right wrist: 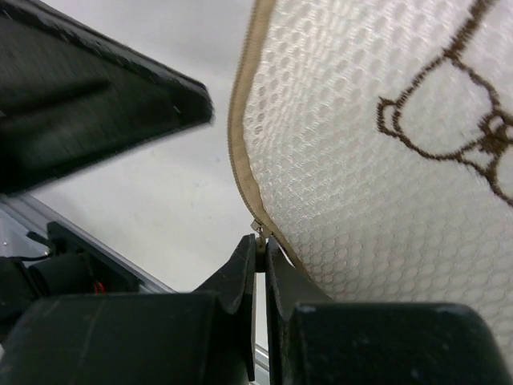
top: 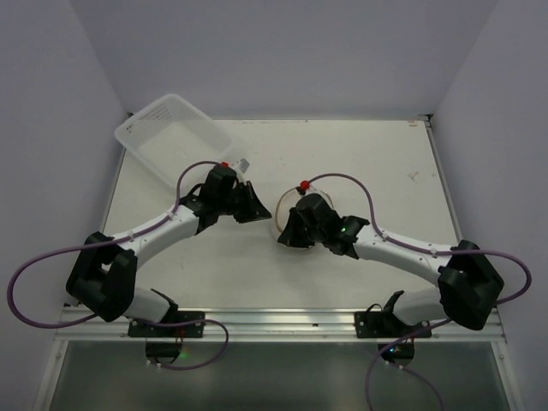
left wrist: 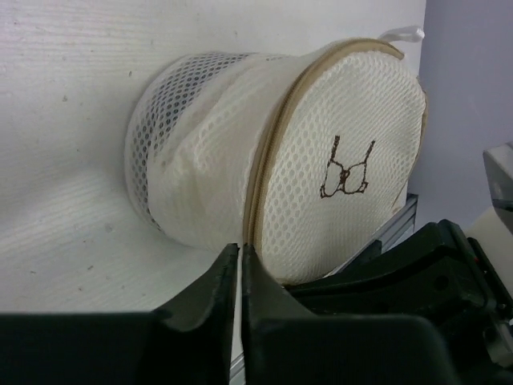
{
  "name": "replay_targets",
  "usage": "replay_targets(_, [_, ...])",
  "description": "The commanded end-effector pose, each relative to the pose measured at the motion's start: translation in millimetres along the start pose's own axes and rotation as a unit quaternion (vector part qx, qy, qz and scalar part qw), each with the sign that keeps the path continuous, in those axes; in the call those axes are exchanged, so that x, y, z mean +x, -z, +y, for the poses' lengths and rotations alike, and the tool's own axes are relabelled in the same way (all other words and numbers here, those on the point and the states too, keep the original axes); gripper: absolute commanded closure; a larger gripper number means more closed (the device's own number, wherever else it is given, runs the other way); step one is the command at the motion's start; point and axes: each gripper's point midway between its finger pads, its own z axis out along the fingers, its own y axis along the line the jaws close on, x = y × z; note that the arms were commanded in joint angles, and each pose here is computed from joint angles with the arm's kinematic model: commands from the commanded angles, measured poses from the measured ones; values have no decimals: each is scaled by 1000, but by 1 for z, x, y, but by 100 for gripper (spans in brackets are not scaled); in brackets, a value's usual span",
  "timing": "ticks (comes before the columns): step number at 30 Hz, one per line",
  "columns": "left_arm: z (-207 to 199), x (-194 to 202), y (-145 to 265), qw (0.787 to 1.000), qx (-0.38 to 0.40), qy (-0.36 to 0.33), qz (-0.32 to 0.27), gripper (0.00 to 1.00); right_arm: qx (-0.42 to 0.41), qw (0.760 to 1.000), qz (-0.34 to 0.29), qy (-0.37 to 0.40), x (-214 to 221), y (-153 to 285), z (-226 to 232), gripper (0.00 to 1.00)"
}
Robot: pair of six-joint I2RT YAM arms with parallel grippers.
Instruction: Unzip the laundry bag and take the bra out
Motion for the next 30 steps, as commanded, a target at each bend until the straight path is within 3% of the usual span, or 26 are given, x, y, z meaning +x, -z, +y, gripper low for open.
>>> replay_targets(1, [-6, -10, 0, 1000, 11, -13, -27, 100, 4, 1000, -24, -2, -2, 19, -8, 100])
replay_targets(10, [-6, 1, -2, 999, 29, -23, -1, 100, 27, 999, -31, 21, 14, 51, -42, 100])
replay_targets(12, [-15, -2, 1, 999, 45, -23, -5, 83, 15, 999, -35, 20, 10, 52, -33, 100])
replay_targets(13, [-20, -2, 2, 998, 51, -23, -7, 68, 13, 999, -36, 18, 7, 51, -30, 100])
replay_targets(15, [-30, -4, 7, 998, 65, -17, -14, 52, 10, 999, -39, 17, 2, 44, -23, 100])
replay_targets(16, [-39, -9, 8, 996, 81, -21, -25, 39, 5, 999, -35, 15, 2, 42, -19, 100])
replay_targets(18, [-48, -8, 8, 995, 90, -18, -30, 29, -1, 999, -33, 13, -1, 36, -13, 100])
replay_targets(23, [-42, 9, -9, 997, 71, -6, -11, 30, -12, 999, -37, 12, -9, 31, -1, 100])
replay_targets(30, [-28, 29, -33, 999, 37, 3, 12, 54, -25, 999, -31, 11, -12, 25, 9, 100])
